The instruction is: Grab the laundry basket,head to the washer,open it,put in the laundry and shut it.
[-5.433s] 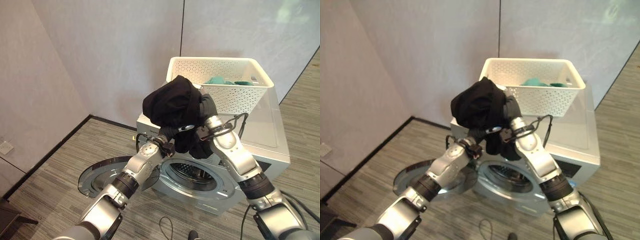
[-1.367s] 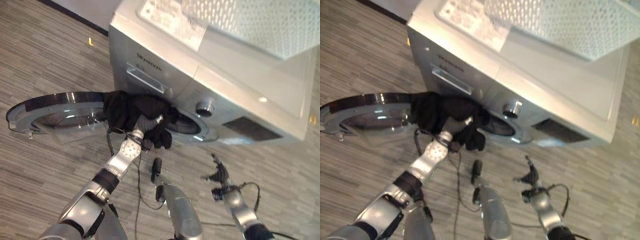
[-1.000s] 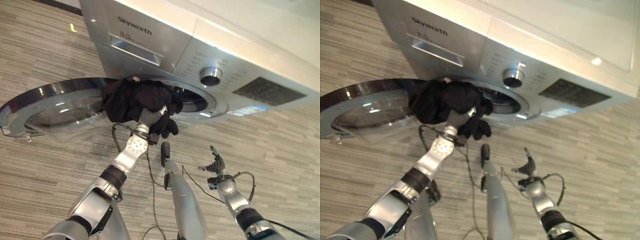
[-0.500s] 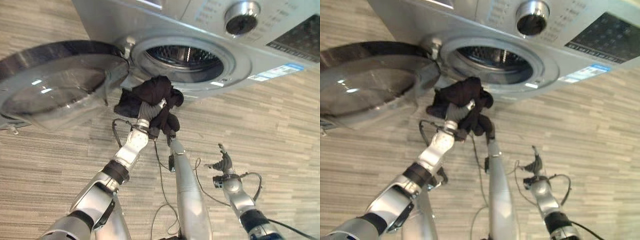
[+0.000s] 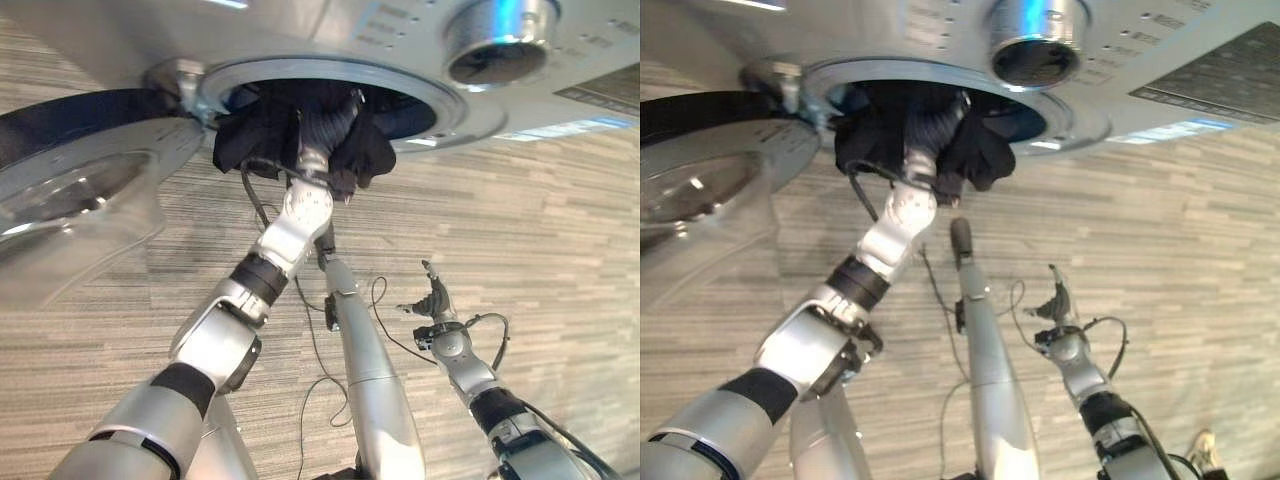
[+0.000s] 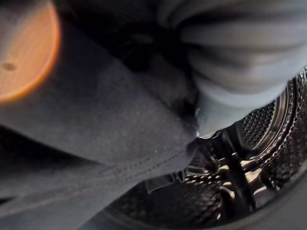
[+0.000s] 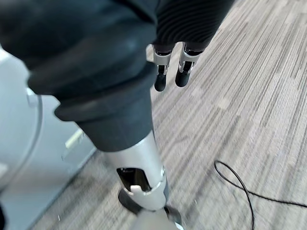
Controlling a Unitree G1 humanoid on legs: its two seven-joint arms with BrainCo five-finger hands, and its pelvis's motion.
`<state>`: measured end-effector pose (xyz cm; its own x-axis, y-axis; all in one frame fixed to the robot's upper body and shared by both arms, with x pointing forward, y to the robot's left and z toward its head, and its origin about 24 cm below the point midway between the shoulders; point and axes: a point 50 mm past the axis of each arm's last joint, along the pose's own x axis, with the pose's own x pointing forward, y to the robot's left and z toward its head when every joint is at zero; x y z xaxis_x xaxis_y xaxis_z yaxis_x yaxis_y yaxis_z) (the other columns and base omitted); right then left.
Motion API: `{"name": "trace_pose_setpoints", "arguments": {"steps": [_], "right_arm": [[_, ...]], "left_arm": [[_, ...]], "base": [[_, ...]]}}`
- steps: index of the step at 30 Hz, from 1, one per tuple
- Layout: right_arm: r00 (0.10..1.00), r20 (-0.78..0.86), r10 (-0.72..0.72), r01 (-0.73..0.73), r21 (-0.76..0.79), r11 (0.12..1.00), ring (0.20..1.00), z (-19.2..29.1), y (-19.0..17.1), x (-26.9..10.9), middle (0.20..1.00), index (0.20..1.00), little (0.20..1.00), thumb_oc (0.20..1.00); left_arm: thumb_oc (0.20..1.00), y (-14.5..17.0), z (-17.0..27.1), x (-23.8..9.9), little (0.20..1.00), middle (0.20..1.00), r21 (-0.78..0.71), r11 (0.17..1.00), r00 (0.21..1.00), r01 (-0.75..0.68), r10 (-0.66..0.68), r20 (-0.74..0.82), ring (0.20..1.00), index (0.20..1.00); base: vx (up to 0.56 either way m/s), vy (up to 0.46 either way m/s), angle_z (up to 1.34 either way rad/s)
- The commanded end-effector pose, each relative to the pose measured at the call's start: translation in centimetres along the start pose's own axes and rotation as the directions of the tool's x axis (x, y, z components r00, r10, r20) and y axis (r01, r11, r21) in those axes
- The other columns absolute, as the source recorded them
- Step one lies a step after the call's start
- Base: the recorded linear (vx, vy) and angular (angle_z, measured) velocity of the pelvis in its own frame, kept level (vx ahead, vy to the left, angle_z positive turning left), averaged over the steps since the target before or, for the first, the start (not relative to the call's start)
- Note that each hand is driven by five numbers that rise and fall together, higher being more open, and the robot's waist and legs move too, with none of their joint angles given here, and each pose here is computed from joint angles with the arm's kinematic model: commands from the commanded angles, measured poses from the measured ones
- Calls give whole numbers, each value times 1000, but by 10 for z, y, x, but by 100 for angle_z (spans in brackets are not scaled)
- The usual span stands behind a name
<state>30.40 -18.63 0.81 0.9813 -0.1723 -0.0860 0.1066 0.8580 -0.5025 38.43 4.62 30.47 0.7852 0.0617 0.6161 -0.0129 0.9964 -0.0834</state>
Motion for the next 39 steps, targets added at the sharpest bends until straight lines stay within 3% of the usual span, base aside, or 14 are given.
{"name": "trace_pose_setpoints", "arguments": {"steps": [1, 3, 5, 8, 10, 11, 12, 13, 16, 19, 21, 25, 30, 39], "right_arm": [[996, -60, -62, 59, -55, 997, 1000, -30, -18, -17, 1000, 1000, 1000, 1000], [995, -45, -89, 87, -58, 995, 1000, -26, -24, -15, 1000, 1000, 1000, 1000], [992, -21, -124, 123, -57, 991, 1000, -21, -33, -12, 1000, 1000, 1000, 1000], [992, -3, -123, 123, -43, 991, 1000, -22, -37, -16, 1000, 1000, 1000, 1000], [993, 0, -116, 116, -24, 993, 1000, -24, -42, -19, 1000, 1000, 1000, 1000], [993, -11, -115, 114, -23, 993, 1000, -27, -43, -20, 1000, 1000, 1000, 1000], [993, -23, -115, 115, -23, 993, 1000, -30, -46, -20, 1000, 1000, 1000, 1000], [994, -36, -106, 106, -18, 994, 1000, -31, -50, -18, 1000, 1000, 1000, 1000], [994, -80, -74, 75, 10, 997, 1000, -36, -44, -18, 1000, 1000, 1000, 1000], [993, -114, -24, 27, 29, 999, 1000, -37, -33, -13, 1000, 1000, 1000, 1000], [985, -166, 41, -35, 39, 999, 1000, -42, -20, -11, 1000, 1000, 1000, 1000], [963, -255, 91, -86, 30, 996, 1000, -63, -9, -23, 1000, 1000, 1000, 1000], [908, -401, 122, -138, -12, 990, 1000, -101, -7, -47, 1000, 1000, 1000, 1000], [827, -537, 168, -211, -19, 977, 1000, -136, -9, -80, 1000, 1000, 1000, 1000]], "left_arm": [[200, -15, 81, 21, 200, 200, -341, 940, 973, 5, 74, 219, 200, 200], [200, -25, 133, 26, 200, 200, -533, 843, 945, 74, 111, 307, 200, 200], [200, -20, 166, 30, 200, 200, -564, 819, 909, 107, 149, 388, 200, 200], [200, 12, 172, 46, 200, 200, -492, 871, 890, 15, 213, 404, 200, 200], [200, 59, 174, 64, 200, 200, -356, 932, 884, -75, 227, 408, 200, 200], [322, 60, 170, 66, 322, 322, -284, 957, 892, -65, 183, 413, 322, 322], [1000, 57, 157, 66, 1000, 1000, -101, 994, 912, -34, 72, 403, 1000, 1000], [1000, 51, 125, 69, 1000, 1000, 240, 970, 951, 37, -108, 289, 1000, 1000], [1000, 26, 89, 54, 1000, 1000, 521, 830, 932, 200, -324, 160, 1000, 1000], [1000, 7, 30, 34, 1000, 1000, 706, 638, 920, 306, -389, -47, 1000, 1000], [1000, -11, -38, -16, 1000, 1000, 702, 538, 863, 466, -450, -228, 1000, 1000], [1000, -5, -86, -67, 1000, 1000, 577, 574, 811, 581, -463, -356, 1000, 1000], [1000, 8, -122, -118, 1000, 1000, 451, 560, 717, 695, -504, -481, 1000, 1000], [1000, 54, -136, -185, 1000, 1000, 166, 676, 634, 718, -538, -556, 1000, 1000]], "base": [[94, -130, -21], [78, -133, -7], [51, -118, 6], [52, -146, -1], [47, -141, -4], [20, -79, -3], [-9, -86, 6], [-20, -78, 18], [-20, -53, 42], [0, -43, 31], [-26, 36, 23], [-23, 61, 6], [-20, 91, -2], [35, 107, 8]]}}
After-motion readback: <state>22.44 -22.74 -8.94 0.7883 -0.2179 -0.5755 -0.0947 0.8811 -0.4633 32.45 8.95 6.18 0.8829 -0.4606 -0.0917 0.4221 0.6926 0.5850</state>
